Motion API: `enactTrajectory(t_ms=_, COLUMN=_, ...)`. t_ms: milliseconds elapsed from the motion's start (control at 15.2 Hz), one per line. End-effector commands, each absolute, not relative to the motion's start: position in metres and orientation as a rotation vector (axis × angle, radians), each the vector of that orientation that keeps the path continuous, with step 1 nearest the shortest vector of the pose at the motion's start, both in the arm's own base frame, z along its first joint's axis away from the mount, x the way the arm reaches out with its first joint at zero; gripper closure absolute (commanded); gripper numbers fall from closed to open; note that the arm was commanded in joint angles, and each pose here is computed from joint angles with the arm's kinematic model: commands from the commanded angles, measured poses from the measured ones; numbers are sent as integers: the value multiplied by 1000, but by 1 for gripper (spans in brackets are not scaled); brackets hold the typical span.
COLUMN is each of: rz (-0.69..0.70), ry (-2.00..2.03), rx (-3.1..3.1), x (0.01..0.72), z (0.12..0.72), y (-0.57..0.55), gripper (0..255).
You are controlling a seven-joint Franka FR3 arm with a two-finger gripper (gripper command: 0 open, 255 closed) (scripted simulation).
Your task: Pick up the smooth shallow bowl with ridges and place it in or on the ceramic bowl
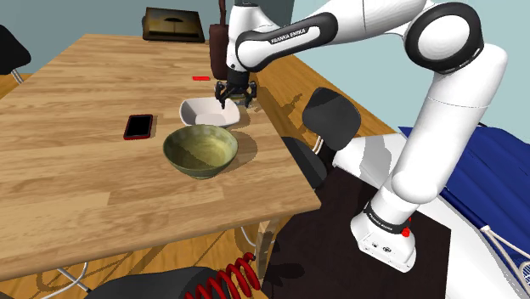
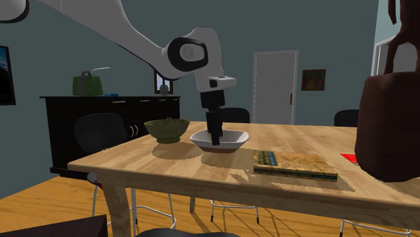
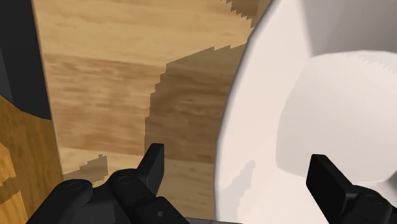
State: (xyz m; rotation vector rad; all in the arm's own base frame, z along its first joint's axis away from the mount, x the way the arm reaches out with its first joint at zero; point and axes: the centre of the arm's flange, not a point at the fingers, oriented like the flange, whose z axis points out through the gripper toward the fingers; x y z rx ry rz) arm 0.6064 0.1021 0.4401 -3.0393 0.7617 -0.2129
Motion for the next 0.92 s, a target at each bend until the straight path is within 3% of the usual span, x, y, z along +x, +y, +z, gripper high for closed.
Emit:
enactTrajectory(t_ms=0, rz=-214, ry=762, rx=-3039, x=607, z=436, y=102, gripper=0)
enactTrajectory(t_ms=396, rz=-214, ry=762, rx=-3039, x=607, z=436, y=102, gripper=0)
enactTrajectory(t_ms=462, rz=-214, ry=762, rx=-3039, x=607, z=436, y=102, gripper=255)
enactTrajectory(t_ms=858, rz=-214, ry=762, rx=-3039, x=607, z=436, y=103, gripper=255)
